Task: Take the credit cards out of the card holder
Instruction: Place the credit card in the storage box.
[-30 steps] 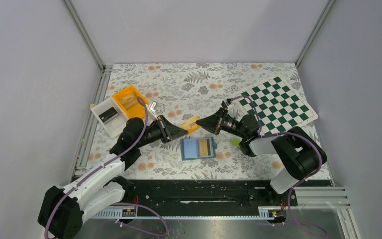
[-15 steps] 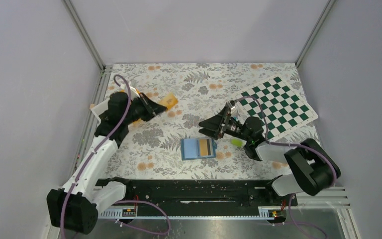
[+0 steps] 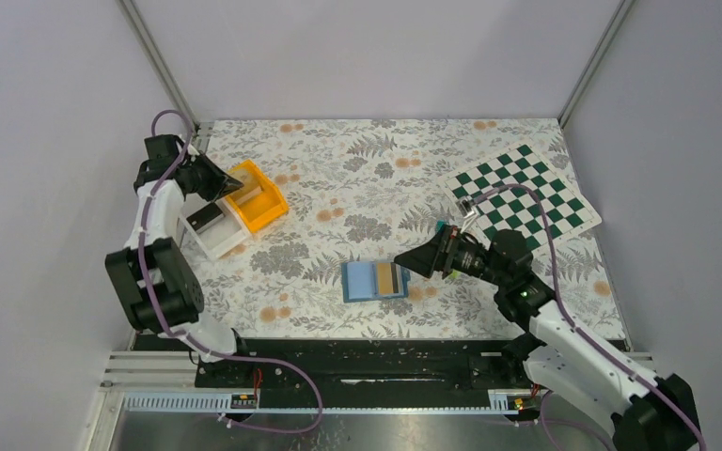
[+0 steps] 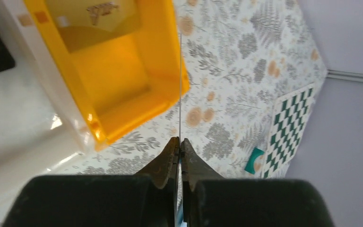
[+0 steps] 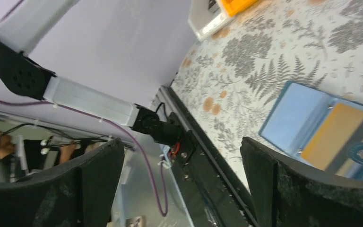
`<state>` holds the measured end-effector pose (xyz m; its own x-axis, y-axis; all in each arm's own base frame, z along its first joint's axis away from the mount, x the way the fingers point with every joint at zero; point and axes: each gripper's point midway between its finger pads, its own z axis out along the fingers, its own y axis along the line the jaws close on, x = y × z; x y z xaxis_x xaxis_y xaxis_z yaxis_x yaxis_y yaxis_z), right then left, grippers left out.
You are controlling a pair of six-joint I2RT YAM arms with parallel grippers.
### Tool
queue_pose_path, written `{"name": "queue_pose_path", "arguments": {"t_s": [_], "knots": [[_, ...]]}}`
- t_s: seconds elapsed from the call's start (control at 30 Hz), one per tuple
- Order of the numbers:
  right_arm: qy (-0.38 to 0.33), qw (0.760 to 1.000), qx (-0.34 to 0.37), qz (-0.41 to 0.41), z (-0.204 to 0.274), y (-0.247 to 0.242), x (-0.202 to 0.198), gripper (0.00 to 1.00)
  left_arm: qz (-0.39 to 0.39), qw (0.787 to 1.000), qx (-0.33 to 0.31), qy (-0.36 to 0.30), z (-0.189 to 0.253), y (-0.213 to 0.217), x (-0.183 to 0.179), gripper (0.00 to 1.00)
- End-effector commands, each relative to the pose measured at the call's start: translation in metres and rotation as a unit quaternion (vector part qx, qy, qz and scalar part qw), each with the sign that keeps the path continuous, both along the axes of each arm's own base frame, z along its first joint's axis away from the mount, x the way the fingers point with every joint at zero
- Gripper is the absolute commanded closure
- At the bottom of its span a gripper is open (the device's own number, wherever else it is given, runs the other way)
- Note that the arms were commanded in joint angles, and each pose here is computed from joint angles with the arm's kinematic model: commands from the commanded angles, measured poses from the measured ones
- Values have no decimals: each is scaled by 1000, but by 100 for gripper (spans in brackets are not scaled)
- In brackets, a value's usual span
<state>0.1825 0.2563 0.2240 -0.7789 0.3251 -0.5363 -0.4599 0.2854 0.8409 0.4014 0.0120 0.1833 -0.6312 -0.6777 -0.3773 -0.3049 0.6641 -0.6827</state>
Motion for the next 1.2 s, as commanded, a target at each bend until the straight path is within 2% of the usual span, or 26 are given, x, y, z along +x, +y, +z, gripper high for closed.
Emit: {"name": "queue_pose_path", "arguments": {"t_s": [0.0, 0.33, 0.47, 0.67, 0.87, 1.17], "knots": [[-36, 995, -80, -37, -10, -20, 2, 1, -34, 999, 26, 18, -2, 14, 10, 100], [-40, 996, -70, -35, -5, -19, 0, 1, -2, 997, 49, 62, -33, 56, 42, 100], [-38, 996, -75, -40, -7, -20, 2, 1, -6, 997, 32, 73, -46, 56, 51, 100], [-34, 995, -78, -42, -8, -20, 3, 1, -7, 995, 41, 87, -61, 59, 57, 100], [-31, 995, -78, -45, -8, -21, 4, 1, -18, 996, 24, 85, -62, 58, 70, 100], [-21, 995, -82, -47, -13, -20, 6, 1, -20, 995, 11, 99, -69, 56, 69, 99]]}}
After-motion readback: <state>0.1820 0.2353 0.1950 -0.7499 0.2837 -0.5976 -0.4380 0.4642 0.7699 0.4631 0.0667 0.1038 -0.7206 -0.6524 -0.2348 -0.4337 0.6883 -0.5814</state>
